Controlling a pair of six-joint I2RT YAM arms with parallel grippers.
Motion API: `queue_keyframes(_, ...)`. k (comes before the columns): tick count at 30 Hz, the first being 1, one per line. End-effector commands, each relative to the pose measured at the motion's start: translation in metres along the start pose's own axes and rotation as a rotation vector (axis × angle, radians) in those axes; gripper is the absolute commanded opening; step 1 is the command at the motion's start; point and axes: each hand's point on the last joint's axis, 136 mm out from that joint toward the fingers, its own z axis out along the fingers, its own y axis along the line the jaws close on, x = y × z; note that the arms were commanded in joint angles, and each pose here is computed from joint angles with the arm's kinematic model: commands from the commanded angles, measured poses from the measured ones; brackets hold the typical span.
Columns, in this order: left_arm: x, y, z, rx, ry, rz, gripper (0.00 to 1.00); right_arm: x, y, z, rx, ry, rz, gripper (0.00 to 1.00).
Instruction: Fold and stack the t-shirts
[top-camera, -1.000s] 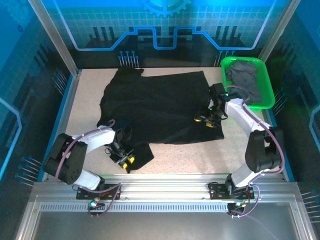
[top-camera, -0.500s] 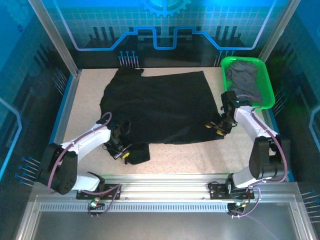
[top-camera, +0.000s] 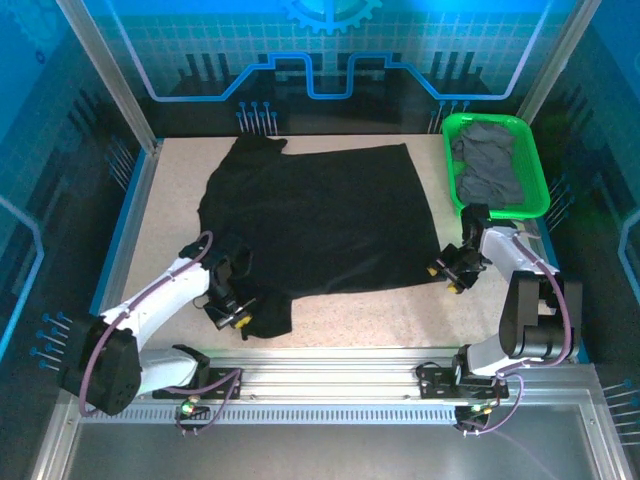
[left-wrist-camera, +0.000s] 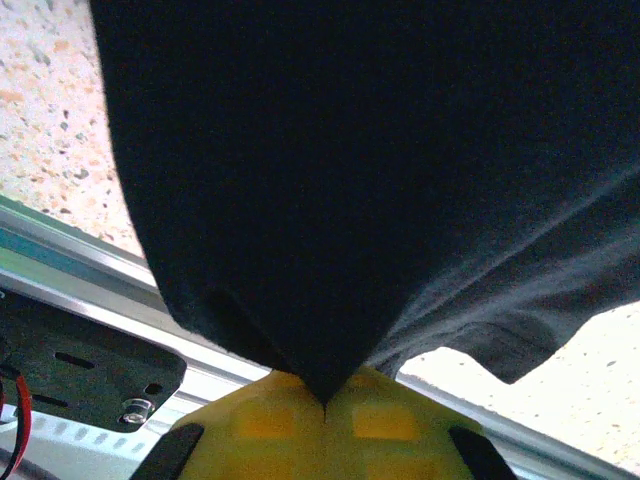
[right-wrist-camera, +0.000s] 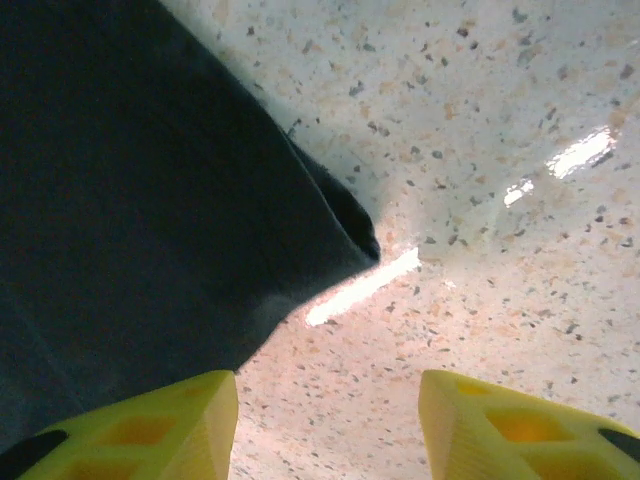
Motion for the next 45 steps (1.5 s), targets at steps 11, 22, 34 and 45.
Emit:
queue_keyframes(11,0.016,0.017,0.006,-0.027,0.082,0.016,0.00,-0.001,-0.006,0.025,-0.029,0.047,0.092,0.39)
queue_keyframes(22,0.002,0.001,-0.004,0.040,0.032,-0.010,0.00,-0.009,0.006,0.039,0.004,0.061,0.065,0.09)
queue_keyframes(34,-0.058,-0.058,-0.069,0.277,-0.144,-0.071,0.00,-0.010,0.043,-0.019,-0.015,-0.027,-0.025,0.00)
queue_keyframes(45,-0.128,-0.104,-0.114,0.354,-0.225,-0.062,0.00,-0.049,0.097,-0.043,-0.070,-0.054,-0.033,0.00)
